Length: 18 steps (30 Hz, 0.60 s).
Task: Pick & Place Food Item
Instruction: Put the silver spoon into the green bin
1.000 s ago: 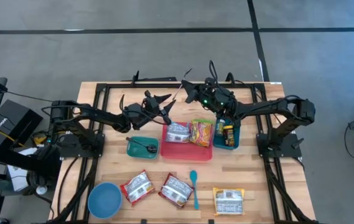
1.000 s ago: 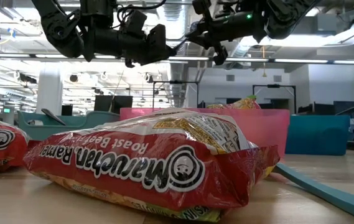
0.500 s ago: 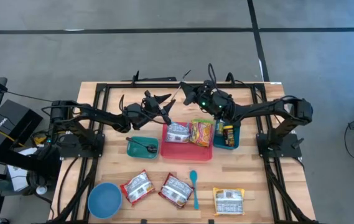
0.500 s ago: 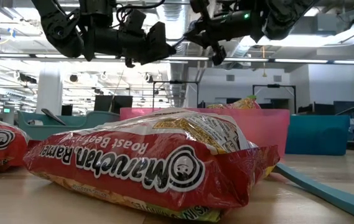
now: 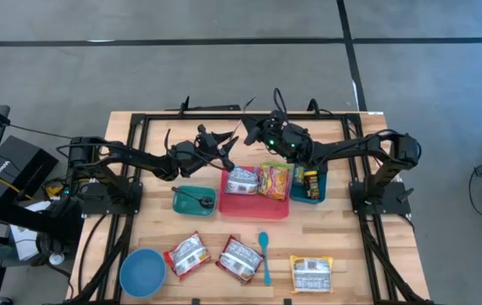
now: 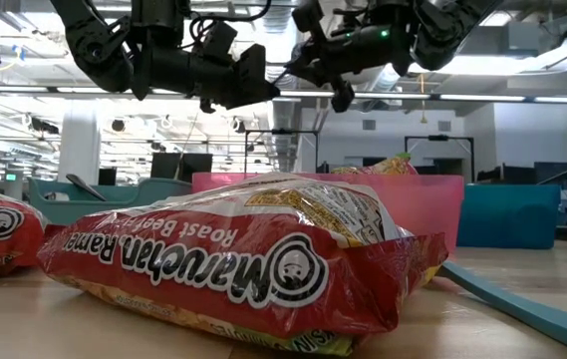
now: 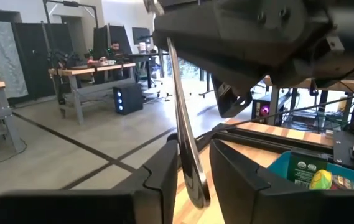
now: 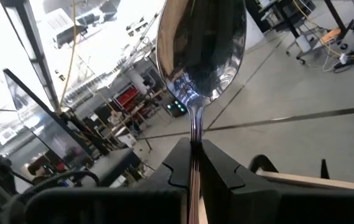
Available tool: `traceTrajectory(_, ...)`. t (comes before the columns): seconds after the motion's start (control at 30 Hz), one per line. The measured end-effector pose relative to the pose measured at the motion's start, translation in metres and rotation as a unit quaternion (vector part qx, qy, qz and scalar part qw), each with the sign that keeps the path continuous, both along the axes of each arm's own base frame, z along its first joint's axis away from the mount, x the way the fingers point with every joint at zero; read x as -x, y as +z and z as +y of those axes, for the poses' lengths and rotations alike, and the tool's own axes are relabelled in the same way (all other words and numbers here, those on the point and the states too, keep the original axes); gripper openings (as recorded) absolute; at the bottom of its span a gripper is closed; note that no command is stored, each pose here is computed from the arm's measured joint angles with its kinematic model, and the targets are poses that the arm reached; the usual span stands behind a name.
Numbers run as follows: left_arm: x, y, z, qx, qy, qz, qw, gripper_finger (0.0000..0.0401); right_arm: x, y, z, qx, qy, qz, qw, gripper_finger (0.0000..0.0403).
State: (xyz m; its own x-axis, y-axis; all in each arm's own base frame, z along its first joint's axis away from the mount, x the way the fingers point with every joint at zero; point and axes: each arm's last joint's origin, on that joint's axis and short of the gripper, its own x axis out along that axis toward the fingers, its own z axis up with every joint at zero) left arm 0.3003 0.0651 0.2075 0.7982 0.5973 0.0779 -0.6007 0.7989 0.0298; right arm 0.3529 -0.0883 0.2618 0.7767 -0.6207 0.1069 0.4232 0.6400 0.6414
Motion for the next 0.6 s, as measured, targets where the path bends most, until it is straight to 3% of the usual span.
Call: traceTrajectory(0.6,0.0002,-0.0039,0.0009,0.005,0.013,0.020,1.000,0.0024,0.0006,-0.0017,-0.0030,0.006,-0.005,0.014,1.000,0.0010)
